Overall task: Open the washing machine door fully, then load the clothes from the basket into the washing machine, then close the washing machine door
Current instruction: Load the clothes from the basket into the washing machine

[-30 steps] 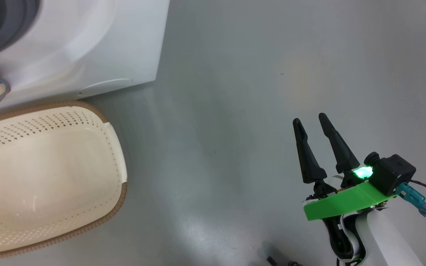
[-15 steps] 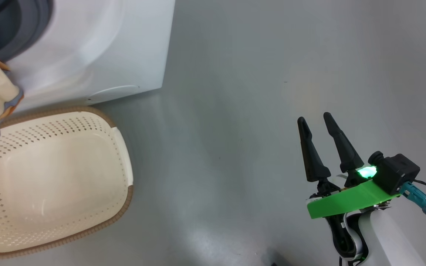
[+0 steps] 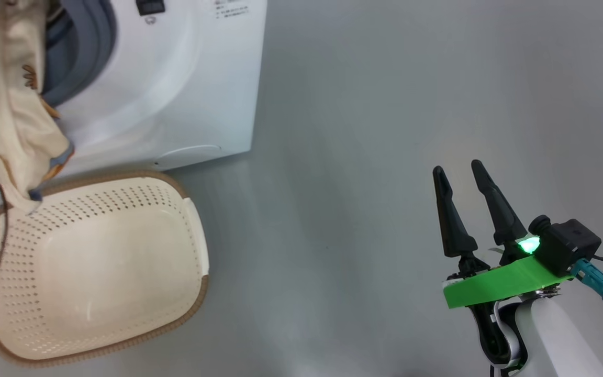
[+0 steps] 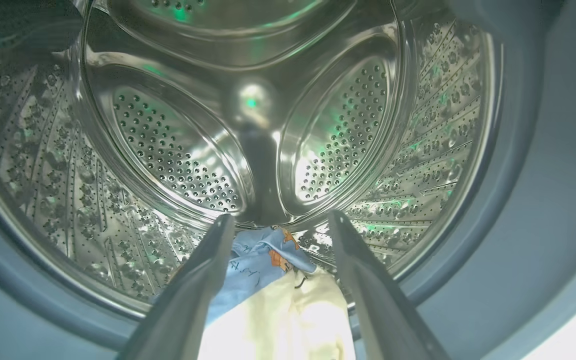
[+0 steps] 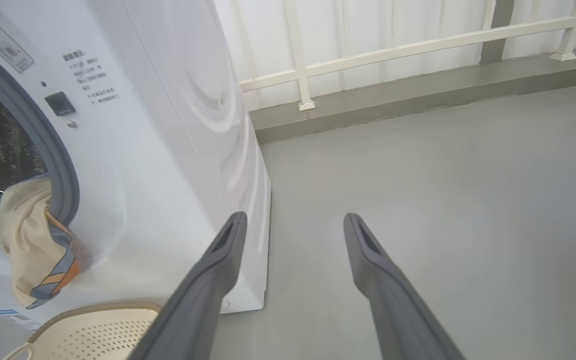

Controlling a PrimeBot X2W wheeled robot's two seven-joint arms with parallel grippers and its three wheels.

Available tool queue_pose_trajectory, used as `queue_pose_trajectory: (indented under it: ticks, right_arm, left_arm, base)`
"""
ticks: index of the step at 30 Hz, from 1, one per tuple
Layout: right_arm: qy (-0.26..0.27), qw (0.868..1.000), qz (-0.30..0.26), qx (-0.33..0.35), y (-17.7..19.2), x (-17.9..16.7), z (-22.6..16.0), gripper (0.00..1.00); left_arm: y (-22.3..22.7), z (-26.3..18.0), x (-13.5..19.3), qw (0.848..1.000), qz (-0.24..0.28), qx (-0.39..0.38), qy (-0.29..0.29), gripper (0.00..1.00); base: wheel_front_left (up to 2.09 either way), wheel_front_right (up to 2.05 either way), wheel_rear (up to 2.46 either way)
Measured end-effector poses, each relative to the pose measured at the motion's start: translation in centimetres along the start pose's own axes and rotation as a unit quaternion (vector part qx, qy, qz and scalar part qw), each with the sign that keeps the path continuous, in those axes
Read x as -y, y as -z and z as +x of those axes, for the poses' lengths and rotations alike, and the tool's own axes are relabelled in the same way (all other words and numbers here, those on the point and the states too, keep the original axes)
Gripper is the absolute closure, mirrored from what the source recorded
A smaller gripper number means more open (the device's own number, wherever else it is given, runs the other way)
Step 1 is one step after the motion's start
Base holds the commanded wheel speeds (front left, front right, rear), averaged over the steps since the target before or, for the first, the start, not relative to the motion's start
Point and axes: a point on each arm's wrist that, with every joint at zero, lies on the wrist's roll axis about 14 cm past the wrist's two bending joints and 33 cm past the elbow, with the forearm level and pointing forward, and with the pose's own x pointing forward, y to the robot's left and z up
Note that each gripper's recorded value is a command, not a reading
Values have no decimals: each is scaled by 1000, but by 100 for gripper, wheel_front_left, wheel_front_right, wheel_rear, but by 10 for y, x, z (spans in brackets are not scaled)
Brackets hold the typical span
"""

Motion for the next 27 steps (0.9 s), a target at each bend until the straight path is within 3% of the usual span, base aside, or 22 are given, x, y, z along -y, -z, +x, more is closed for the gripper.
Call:
queue_pose_trajectory:
  ticks: [27]
  right_arm:
    - [-59, 998, -34, 10, -17, -20, -27, 0]
  left_arm:
    - [-6, -150, 3, 999, 1, -19, -34, 0]
  base:
    - [0, 0, 0]
